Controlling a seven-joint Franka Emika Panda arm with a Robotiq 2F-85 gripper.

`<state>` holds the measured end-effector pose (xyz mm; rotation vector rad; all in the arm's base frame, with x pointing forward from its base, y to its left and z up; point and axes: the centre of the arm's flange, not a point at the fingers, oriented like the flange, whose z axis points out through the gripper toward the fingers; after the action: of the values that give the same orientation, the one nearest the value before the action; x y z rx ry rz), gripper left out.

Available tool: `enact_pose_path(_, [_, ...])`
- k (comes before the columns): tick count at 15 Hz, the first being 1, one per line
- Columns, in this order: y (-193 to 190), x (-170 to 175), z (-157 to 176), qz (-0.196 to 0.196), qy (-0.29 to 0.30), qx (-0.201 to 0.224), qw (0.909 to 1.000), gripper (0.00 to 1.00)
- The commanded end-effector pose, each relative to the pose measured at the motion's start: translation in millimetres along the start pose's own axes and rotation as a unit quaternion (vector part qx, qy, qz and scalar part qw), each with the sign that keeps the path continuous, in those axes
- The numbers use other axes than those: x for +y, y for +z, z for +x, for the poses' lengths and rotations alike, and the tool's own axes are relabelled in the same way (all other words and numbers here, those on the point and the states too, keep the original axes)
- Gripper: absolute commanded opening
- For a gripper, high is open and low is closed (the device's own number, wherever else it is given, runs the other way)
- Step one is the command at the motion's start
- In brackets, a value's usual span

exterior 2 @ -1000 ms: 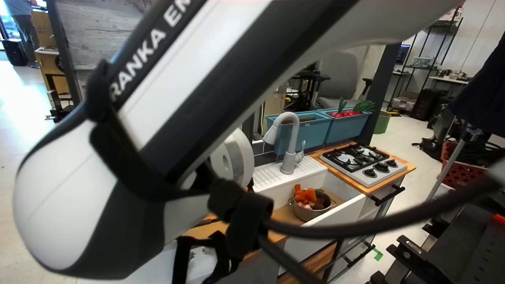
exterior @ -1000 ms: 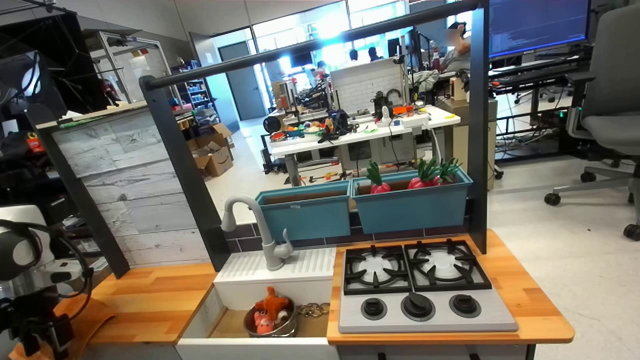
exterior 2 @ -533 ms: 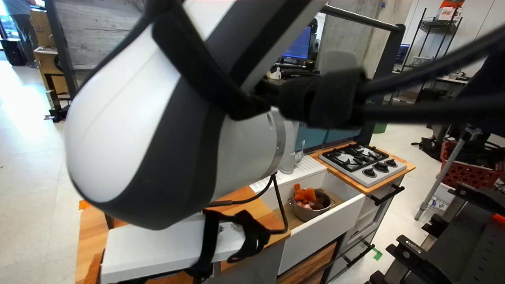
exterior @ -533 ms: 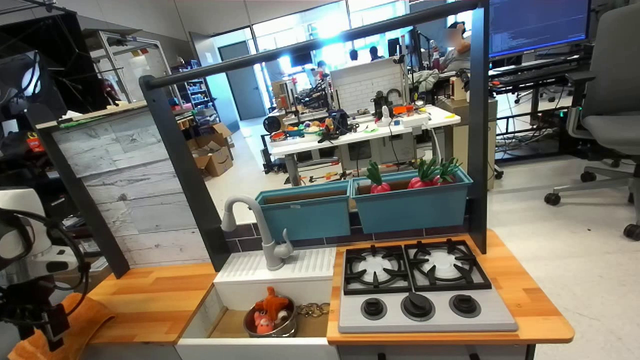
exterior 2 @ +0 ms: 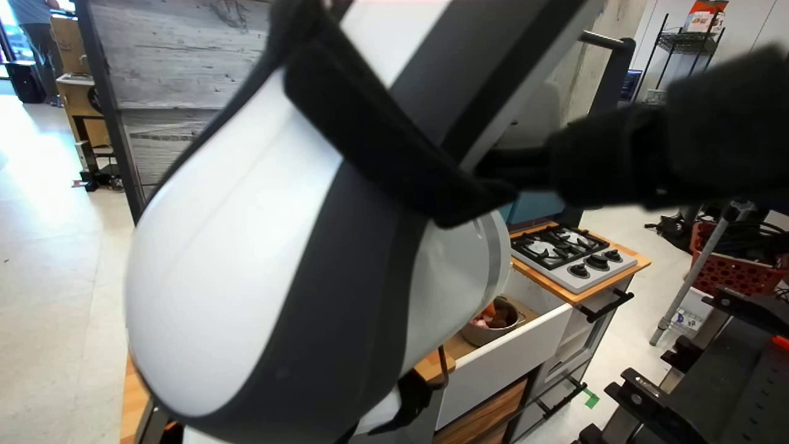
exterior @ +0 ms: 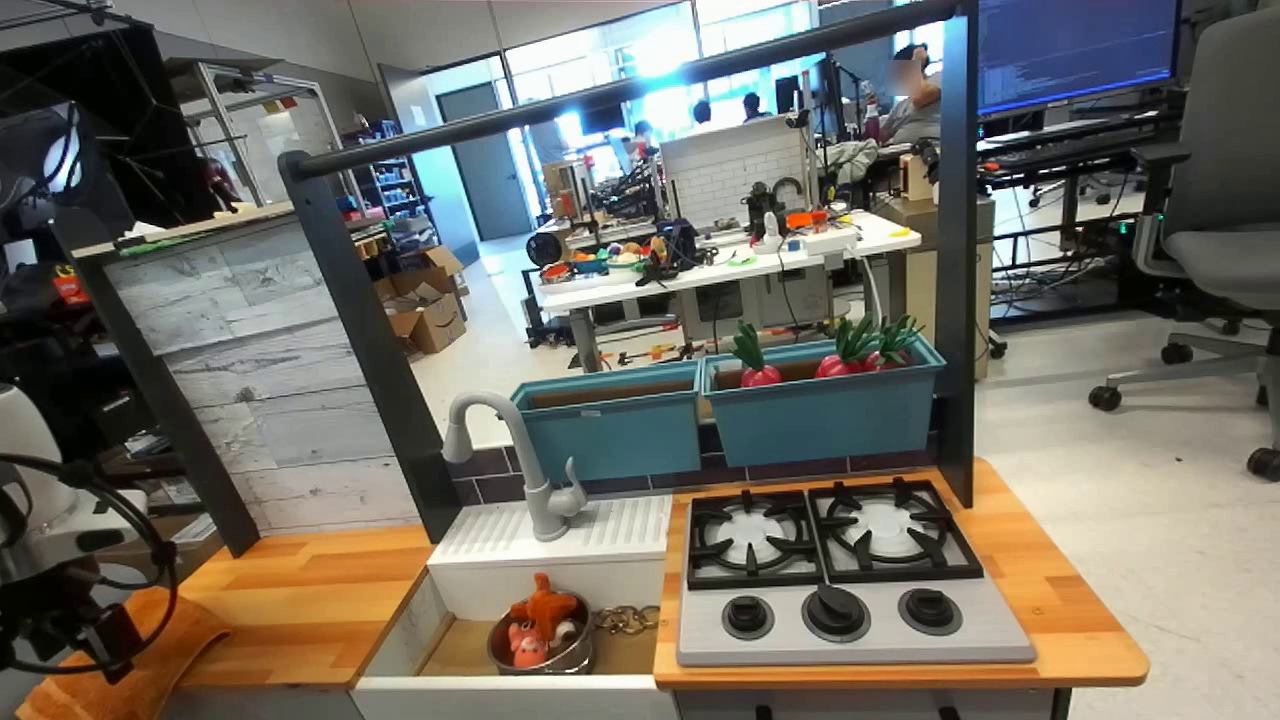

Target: Put the toys inside the pot in the sink and then wipe the counter with the towel

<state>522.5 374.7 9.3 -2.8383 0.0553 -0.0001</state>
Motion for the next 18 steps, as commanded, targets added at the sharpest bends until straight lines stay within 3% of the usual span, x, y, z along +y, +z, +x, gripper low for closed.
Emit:
enact_pose_path(1, [4.6, -1.9, 10.4, -0.008, 0.007, -0.002, 0.9999, 1.00])
enact_pose_path(9, [62.0, -31.8, 64.0, -0.061, 0.035, -0.004, 0.9975, 1.00])
enact_pose_path(10, [29.8, -16.9, 34.9, -0.052, 0.021, -0.006, 0.9984, 1.00])
enact_pose_path(12, [41.1, -19.3, 40.1, -0.058, 0.025, -0.003, 0.9980, 1.00])
enact_pose_path(15, [38.4, 16.1, 54.4, -0.057, 0.061, -0.005, 0.9965, 1.00])
enact_pose_path(18, [21.4, 73.4, 80.6, -0.053, 0.141, -0.003, 0.9886, 1.00])
